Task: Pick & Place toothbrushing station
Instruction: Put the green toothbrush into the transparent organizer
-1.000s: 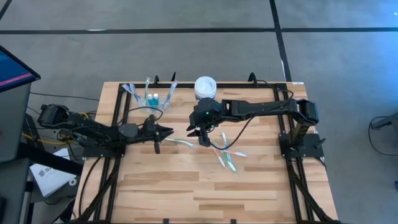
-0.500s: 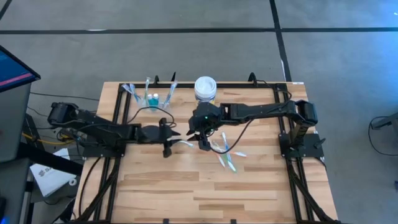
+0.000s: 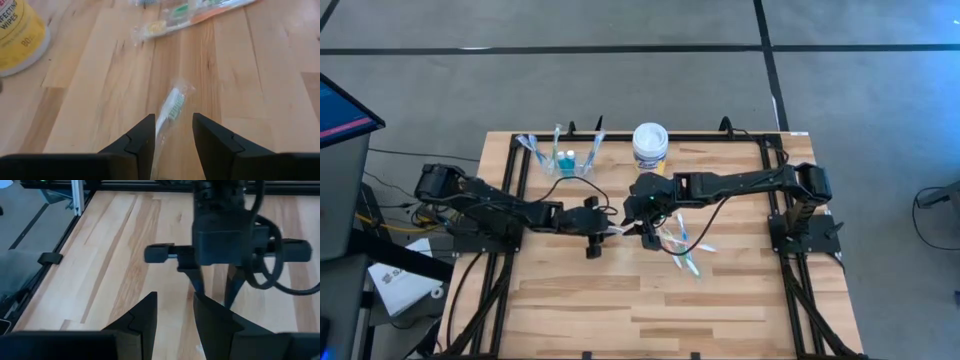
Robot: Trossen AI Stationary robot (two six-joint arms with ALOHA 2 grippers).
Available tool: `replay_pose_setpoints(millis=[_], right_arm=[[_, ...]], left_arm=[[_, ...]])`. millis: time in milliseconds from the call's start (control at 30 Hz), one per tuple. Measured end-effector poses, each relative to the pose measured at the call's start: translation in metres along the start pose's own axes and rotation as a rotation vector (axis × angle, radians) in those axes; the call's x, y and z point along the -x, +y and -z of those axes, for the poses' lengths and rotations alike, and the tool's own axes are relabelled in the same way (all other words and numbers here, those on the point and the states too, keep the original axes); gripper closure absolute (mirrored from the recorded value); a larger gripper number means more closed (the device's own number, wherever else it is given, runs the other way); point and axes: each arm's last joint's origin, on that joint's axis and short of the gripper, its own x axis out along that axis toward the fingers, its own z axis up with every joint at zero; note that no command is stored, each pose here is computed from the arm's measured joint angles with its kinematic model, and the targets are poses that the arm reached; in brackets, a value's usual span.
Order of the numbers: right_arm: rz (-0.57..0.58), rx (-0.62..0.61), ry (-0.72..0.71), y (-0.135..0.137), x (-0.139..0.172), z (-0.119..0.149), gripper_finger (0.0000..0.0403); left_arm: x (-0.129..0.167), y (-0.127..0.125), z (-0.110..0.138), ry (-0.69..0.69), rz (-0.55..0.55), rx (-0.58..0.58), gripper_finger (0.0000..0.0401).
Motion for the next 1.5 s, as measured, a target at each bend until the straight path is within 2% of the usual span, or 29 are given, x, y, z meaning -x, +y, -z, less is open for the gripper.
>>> replay_pose_setpoints(millis=[433, 767, 1200, 1500], right_arm=[[-0.046, 0.040, 0.001, 0.024, -0.006, -0.001, 0.0285], [-0.075, 0.075, 0.001, 0.040, -0.009, -0.001, 0.0285], [-0.073, 0.076, 0.000, 0.040, -0.009, -0.001, 0.0285], [-0.073, 0.075, 0.001, 0.040, -0.009, -0.001, 0.0285]], left_arm=[[-0.001, 0.007, 0.005, 0.055, -0.058, 0.001, 0.0253], [-0.016, 0.010, 0.019, 0.146, -0.068, 0.005, 0.0251], [-0.018, 0.009, 0.021, 0.153, -0.068, 0.003, 0.0252], [-0.018, 0.009, 0.021, 0.158, -0.068, 0.001, 0.0295]])
